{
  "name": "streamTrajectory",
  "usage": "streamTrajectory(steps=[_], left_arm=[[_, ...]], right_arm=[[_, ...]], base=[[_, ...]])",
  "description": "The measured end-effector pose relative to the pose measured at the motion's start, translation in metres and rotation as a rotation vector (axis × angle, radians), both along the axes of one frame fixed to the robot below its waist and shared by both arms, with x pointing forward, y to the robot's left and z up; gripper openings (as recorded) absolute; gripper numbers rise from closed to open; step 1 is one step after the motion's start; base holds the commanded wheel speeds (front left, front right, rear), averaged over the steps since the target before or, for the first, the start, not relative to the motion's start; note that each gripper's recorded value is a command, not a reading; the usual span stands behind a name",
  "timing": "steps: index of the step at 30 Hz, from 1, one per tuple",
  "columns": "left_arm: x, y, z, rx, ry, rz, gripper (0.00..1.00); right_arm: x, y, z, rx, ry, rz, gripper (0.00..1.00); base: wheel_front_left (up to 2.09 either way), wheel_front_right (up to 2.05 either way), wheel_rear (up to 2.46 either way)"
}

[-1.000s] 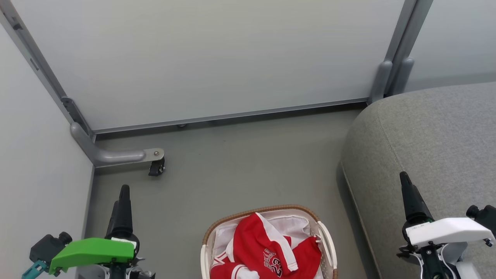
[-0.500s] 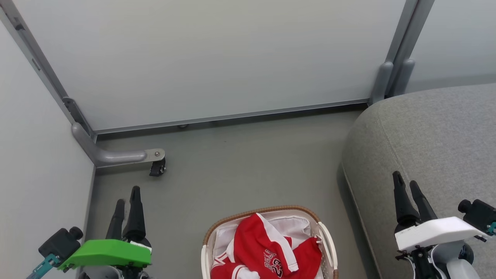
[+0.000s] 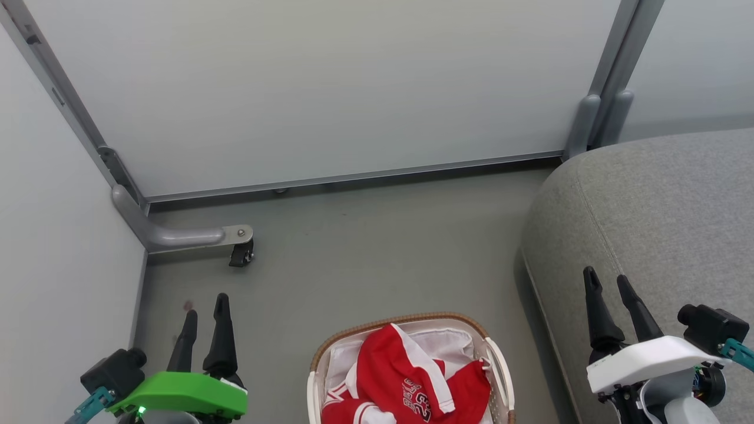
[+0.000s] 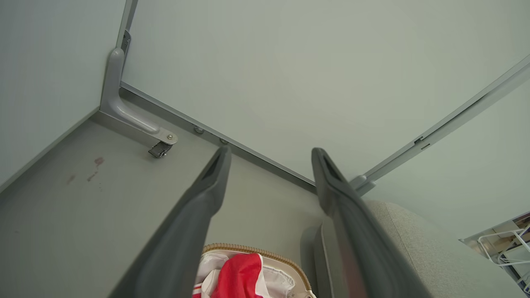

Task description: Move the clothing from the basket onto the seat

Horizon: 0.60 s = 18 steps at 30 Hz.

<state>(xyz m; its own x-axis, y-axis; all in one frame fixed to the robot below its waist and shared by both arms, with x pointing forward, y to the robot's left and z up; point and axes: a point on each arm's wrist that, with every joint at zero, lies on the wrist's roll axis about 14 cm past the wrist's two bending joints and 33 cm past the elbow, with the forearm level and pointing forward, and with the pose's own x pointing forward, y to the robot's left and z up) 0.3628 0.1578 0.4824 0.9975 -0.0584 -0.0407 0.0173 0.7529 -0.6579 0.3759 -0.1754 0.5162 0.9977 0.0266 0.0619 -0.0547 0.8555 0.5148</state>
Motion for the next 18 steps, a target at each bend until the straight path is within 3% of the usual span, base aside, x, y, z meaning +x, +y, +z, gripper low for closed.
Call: streamTrajectory(steps=[18], left_arm=[[-0.0048,-0.0065,-0.009,0.15,-0.001,-0.029,1.0]], right_arm=[[-0.0017,0.009,-0.0033,-0.194,-0.016,0.027,1.0]], base=[[0.0,0.0,0.0]])
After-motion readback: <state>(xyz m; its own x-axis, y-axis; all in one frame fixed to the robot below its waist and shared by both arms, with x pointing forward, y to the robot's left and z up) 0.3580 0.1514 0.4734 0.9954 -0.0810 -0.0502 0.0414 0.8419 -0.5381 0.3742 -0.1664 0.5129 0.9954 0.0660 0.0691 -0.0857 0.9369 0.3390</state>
